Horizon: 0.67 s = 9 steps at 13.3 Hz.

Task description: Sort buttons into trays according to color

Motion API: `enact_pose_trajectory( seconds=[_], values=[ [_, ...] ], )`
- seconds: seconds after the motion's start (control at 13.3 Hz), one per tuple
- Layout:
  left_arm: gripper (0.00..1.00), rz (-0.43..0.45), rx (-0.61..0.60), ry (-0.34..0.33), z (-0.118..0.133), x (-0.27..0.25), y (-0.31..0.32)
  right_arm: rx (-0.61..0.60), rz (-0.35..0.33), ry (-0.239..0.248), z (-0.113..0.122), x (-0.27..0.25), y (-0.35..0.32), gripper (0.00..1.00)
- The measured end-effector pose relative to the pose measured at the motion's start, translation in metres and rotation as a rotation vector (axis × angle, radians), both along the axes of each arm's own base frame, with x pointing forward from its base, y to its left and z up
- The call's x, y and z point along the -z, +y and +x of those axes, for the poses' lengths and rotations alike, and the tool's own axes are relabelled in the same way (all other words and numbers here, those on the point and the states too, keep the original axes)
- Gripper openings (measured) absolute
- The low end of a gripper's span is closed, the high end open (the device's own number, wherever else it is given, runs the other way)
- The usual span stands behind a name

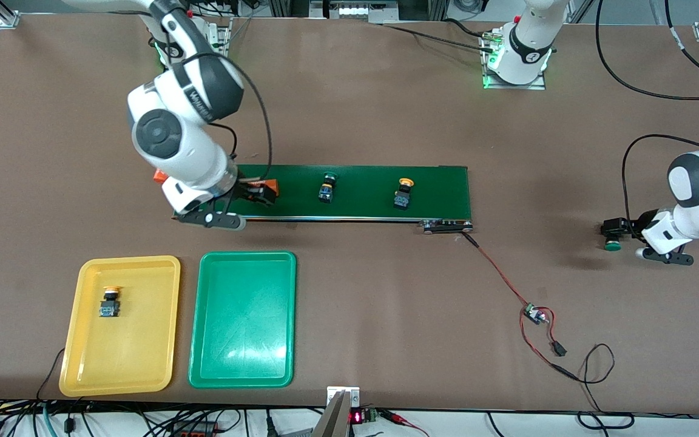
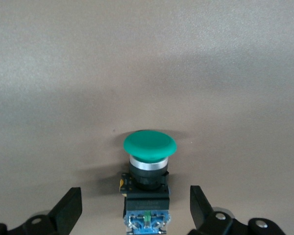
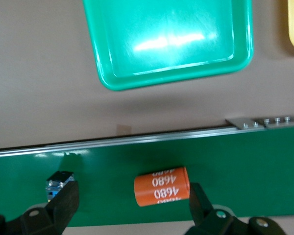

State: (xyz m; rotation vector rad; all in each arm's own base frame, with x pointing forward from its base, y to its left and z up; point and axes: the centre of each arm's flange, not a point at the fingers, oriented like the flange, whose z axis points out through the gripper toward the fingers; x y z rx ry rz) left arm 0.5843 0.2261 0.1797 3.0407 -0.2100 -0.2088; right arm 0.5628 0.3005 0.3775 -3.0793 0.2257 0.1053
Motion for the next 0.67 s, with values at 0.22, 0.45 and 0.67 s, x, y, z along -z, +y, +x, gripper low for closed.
enact_pose_trajectory(
  seconds=[0.22,0.45,0.67],
  values=[
    [0.65,-0.01,0.027,0.011,-0.004,0.008,-0.003,0.01,-0.031,-0.035,-0.032,0.023,0.028,1.0],
    [0.41,-0.011,0.041,0.031,-0.006,0.008,-0.005,0.068,-0.015,-0.047,-0.049,0.044,0.038,1.0],
    [0.41,-0.012,0.08,0.046,0.002,-0.015,-0.026,0.084,-0.004,-0.048,-0.06,0.055,0.043,1.0]
  ],
)
